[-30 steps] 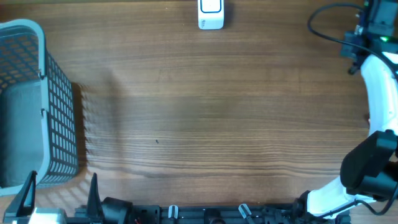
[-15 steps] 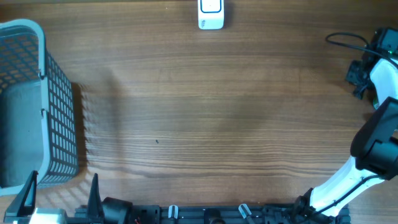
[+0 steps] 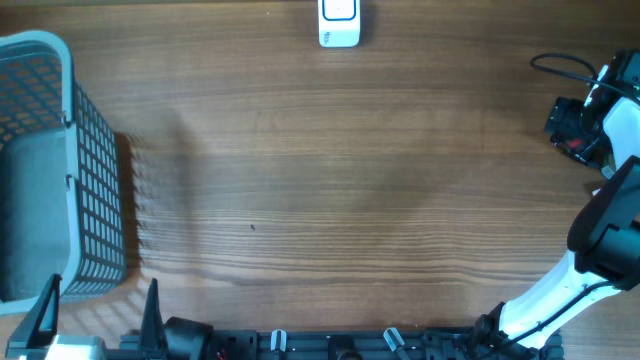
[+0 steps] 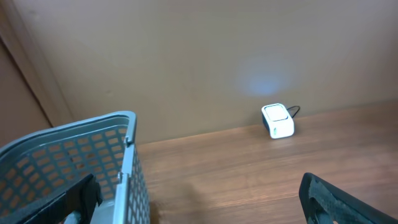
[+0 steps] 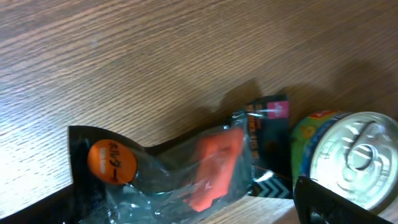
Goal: Scan the item barcode
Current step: 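Release the package beside the tin can and lift the right gripper away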
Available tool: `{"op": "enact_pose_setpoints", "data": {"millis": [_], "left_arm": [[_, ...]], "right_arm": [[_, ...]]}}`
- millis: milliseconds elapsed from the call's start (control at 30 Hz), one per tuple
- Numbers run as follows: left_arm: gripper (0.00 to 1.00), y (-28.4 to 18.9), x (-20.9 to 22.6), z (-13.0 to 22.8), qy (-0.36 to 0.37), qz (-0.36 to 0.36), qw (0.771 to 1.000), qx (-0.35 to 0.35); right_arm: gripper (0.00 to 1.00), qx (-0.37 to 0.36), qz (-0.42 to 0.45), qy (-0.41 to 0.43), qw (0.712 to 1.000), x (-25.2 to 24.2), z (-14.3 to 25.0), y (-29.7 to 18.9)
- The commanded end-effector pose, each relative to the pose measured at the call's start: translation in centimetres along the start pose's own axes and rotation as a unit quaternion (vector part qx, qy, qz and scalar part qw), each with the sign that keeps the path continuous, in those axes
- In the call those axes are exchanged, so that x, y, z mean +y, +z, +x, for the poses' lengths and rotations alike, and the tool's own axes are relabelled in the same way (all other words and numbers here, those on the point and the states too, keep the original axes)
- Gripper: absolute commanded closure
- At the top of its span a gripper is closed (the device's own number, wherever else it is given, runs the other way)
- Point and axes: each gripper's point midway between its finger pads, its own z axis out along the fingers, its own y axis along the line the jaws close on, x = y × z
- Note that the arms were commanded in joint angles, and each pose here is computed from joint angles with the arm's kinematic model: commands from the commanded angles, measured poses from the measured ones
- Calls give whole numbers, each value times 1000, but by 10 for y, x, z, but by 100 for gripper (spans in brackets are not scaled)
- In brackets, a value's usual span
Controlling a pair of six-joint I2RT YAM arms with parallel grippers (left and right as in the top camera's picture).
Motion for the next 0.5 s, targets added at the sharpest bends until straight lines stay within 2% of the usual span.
{"op": "enact_pose_setpoints", "data": {"millis": [0,100,267,400,467], "left_arm": [[0,-9,-4,-7,-15,16,999,-26],[0,-25,1,-10,-20,-7,998,-53],[0,-39,2,-6,20,-61,997,-32],[0,-43,-12,-12,46,-69,996,-37],[0,-46,-20,-16,40,-51,997,-44]], "right_arm": [[0,3,-42,1,999,11,3,-1],[0,-6,-59,-10,998,15,0,-14],[1,-82,-118,-17,990,27,-25,-76],[0,-171,-169,-26,970,37,-43,-156],[0,-214,-194,-37,957,45,-43,-203]]}}
